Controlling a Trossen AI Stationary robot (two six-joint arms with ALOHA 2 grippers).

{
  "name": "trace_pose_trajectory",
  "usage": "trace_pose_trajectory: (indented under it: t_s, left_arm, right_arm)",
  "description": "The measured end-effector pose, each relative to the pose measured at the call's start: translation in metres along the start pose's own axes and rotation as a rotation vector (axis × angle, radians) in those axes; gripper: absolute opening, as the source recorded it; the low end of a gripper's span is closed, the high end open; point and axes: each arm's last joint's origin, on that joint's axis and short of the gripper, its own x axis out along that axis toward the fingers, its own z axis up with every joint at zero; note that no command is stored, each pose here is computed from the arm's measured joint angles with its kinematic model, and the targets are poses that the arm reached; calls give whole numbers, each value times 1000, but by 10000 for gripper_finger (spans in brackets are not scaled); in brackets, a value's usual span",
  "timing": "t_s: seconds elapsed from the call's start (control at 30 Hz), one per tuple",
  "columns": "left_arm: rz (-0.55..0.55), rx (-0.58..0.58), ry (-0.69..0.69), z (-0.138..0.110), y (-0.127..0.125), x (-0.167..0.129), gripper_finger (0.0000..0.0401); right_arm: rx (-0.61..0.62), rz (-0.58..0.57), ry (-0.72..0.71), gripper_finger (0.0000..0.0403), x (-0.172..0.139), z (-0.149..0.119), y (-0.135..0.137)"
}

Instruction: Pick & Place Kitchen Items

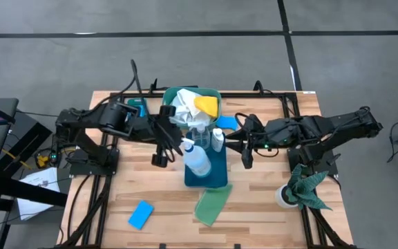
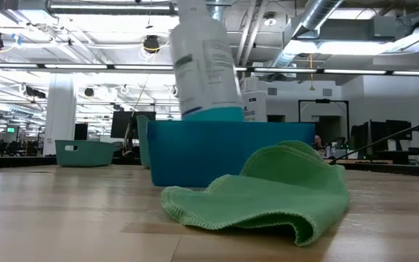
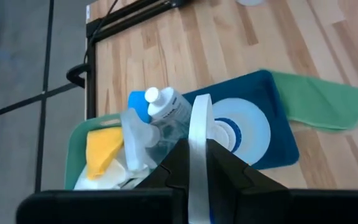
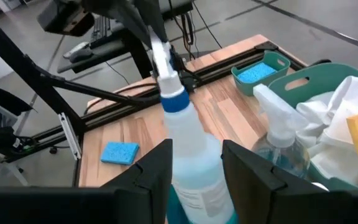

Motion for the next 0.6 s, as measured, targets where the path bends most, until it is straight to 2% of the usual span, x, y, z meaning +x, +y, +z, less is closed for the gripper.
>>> trace_pose_trajectory:
  t_s: [0.6]
  left_arm:
    - [30,-1,71,7,9,43,22]
  right_arm:
    - [-37,3,-4,132,-2,1,-1]
